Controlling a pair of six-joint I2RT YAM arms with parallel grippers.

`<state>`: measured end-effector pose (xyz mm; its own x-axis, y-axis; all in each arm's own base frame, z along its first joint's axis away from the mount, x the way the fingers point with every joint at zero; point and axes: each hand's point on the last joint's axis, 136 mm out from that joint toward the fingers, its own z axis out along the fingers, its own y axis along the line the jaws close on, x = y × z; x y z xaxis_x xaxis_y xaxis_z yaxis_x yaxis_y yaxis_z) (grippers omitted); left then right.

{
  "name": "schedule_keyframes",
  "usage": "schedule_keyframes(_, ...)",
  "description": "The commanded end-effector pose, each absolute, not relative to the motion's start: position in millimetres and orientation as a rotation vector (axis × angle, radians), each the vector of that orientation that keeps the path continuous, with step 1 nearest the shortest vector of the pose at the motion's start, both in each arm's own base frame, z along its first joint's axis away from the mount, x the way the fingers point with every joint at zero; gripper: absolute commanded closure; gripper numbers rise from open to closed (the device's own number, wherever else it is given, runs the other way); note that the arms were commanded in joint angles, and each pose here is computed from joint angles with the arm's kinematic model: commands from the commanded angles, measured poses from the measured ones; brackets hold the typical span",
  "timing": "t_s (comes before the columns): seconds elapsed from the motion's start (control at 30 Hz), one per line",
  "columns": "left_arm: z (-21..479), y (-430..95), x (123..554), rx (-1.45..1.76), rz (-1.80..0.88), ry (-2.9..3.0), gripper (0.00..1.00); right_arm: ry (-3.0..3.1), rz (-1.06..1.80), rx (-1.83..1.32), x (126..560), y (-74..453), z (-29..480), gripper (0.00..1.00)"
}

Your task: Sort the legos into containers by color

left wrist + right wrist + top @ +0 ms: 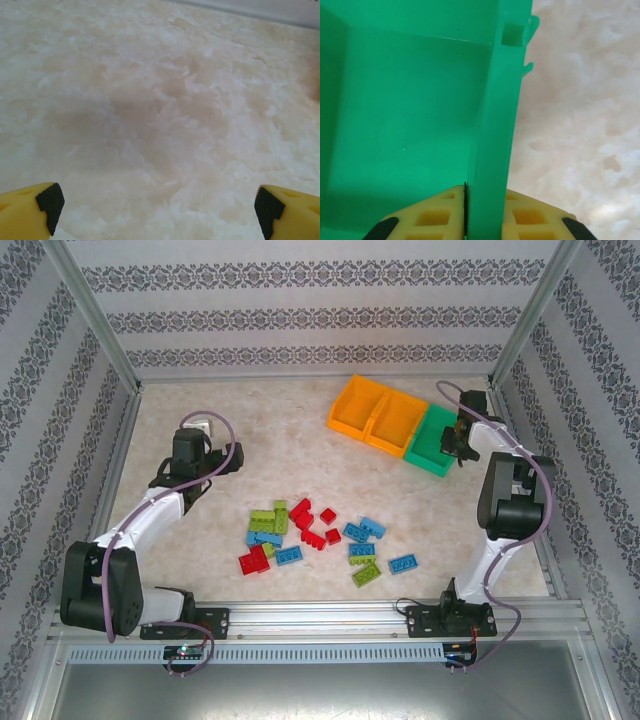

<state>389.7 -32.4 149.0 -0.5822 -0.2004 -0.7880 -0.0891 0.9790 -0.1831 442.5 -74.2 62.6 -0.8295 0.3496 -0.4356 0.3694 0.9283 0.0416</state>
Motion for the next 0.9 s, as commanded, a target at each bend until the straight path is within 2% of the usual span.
schedule_keyframes(0.0, 147.4, -30.4, 383.1, -0.218, -0.138, 2.205, 0.0, 2.652, -0.022, 0.326, 454.5, -41.2, 69.7, 0.86)
schedule_keyframes(0.13, 144.8, -31.4, 382.0, -0.219, -0.147, 2.212, 0.0, 2.645, 0.023, 0.137, 462.8, -1.5, 73.5, 0.87)
schedule_keyframes(0.33, 140.6, -32.2, 380.5, -0.229, -0.161, 2.214, 0.0, 2.626, 0.103, 0.004, 465.2, 27.7, 74.6, 0.87)
schedule_keyframes(0.5, 136.5, -38.1, 385.8, -0.219, -0.196, 2.217, 0.0, 2.621, 0.12, -0.052, 460.5, 34.8, 74.8, 0.8)
schedule_keyframes(0.53, 135.8, -40.7, 388.5, -0.211, -0.208, 2.219, 0.0, 2.622, 0.111, -0.05, 459.3, 33.9, 74.9, 0.76)
schedule_keyframes(0.57, 135.7, -42.3, 391.3, -0.206, -0.217, 2.219, 0.0, 2.621, 0.097, -0.042, 458.5, 31.5, 76.2, 0.66)
schedule_keyframes(0.63, 134.3, -46.6, 399.0, -0.193, -0.238, 2.225, 0.0, 2.609, 0.09, -0.043, 453.2, 31.0, 85.2, 0.37)
schedule_keyframes(0.67, 134.0, -49.5, 402.9, -0.185, -0.25, 2.226, 0.0, 2.597, 0.091, -0.04, 449.3, 31.3, 92.0, 0.27)
schedule_keyframes(0.73, 133.3, -54.0, 411.2, -0.175, -0.272, 2.23, 0.0, 2.585, 0.104, -0.039, 431.2, 34.7, 106.3, 0.17)
schedule_keyframes(0.87, 131.2, -64.9, 423.9, -0.151, -0.308, 2.228, 0.0, 2.637, 0.089, -0.025, 376.6, 43.2, 123.3, 0.12)
